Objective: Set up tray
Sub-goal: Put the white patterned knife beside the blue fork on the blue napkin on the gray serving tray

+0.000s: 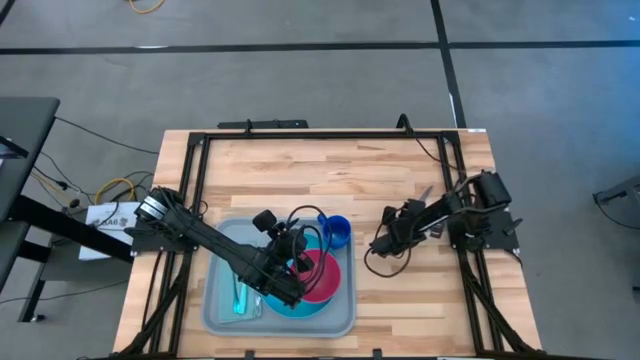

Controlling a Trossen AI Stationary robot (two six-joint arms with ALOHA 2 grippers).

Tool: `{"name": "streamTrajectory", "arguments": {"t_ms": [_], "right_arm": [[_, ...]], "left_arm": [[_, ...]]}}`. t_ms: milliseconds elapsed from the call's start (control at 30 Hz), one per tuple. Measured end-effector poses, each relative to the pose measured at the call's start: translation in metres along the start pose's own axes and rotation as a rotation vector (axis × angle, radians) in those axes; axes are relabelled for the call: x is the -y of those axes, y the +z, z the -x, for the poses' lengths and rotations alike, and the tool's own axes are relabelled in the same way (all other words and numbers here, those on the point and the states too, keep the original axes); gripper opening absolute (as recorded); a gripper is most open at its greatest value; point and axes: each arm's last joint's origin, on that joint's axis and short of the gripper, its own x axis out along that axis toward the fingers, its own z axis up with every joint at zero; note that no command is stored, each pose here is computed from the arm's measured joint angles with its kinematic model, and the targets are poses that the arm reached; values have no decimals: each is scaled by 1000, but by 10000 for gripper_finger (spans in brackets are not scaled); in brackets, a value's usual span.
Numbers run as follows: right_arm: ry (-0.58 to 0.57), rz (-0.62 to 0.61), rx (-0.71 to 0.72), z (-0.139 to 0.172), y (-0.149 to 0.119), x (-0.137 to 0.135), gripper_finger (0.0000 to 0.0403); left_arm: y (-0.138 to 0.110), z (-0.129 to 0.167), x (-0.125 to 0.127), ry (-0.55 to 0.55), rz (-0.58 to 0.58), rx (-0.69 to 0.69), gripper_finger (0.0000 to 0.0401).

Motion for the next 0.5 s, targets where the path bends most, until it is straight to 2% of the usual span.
{"name": "streamTrajectory", "arguments": {"t_ms": [200,500], "right_arm": [[-30,21,38,-8,-7,-1,77],[13,41,88,-7,-12,1,62]], "left_arm": [[0,0,0,0,0,0,98],[0,0,0,0,0,0,98]]}}
